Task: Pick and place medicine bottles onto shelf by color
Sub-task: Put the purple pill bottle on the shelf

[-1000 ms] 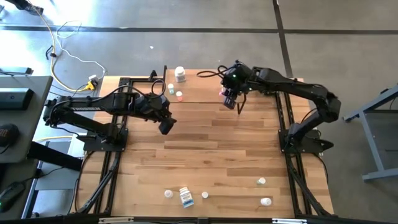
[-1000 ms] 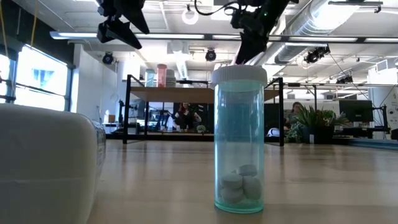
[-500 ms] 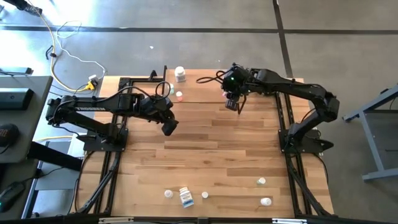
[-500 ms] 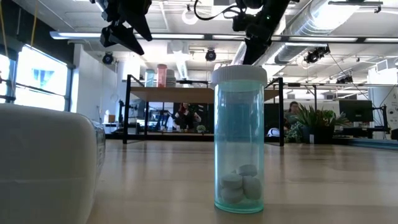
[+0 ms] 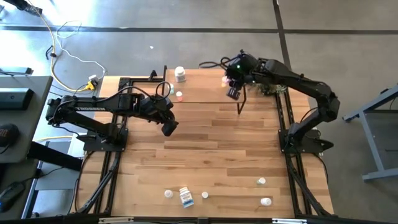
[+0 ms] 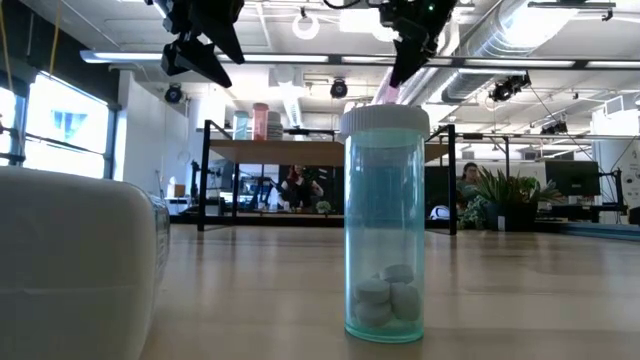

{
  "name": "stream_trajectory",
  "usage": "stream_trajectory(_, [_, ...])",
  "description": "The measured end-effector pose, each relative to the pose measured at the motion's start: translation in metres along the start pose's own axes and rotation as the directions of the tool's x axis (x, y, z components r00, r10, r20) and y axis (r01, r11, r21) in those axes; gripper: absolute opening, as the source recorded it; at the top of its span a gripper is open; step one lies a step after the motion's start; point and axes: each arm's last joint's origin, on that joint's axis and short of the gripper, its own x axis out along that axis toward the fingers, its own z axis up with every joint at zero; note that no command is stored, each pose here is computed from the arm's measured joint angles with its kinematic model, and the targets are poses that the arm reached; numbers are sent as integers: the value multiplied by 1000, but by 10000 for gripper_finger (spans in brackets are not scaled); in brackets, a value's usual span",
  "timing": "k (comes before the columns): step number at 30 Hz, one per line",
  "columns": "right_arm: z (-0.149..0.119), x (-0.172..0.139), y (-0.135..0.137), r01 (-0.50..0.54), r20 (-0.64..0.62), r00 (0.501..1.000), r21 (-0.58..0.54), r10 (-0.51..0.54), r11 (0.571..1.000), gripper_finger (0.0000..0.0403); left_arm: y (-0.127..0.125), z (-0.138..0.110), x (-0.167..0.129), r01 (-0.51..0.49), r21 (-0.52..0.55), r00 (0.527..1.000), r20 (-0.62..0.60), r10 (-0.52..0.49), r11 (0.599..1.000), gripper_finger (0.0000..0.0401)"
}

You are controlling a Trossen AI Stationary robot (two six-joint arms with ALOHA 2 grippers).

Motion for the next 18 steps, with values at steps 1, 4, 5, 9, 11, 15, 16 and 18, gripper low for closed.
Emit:
stream_trajectory(1, [-1,0,-4,6,-10,1000,15,-6,1000,103,0,0,0,0,0,1000,0,0,1000,227])
stream_trajectory(4, [-7,2,-14,23,-49,999,50,-20,999,103,0,0,0,0,0,1000,0,0,1000,227])
stream_trajectory(5, [-9,3,-18,28,-62,998,61,-24,998,103,0,0,0,0,0,1000,0,0,1000,227])
stream_trajectory(9, [-16,5,-31,27,-96,995,113,-16,993,103,0,0,0,0,0,1000,0,0,1000,227])
stream_trajectory(11, [-18,6,-37,16,-102,995,143,-2,990,103,0,0,0,0,0,1000,0,0,1000,227])
stream_trajectory(15, [-24,8,-45,5,-136,990,192,22,981,103,0,0,0,0,0,1000,0,0,1000,227])
stream_trajectory(16, [-25,10,-45,3,-148,989,207,28,978,103,0,0,0,0,0,1000,0,0,1000,227])
stream_trajectory(18, [-27,15,-47,-4,-176,983,218,43,976,103,0,0,0,0,0,1000,0,0,1000,227])
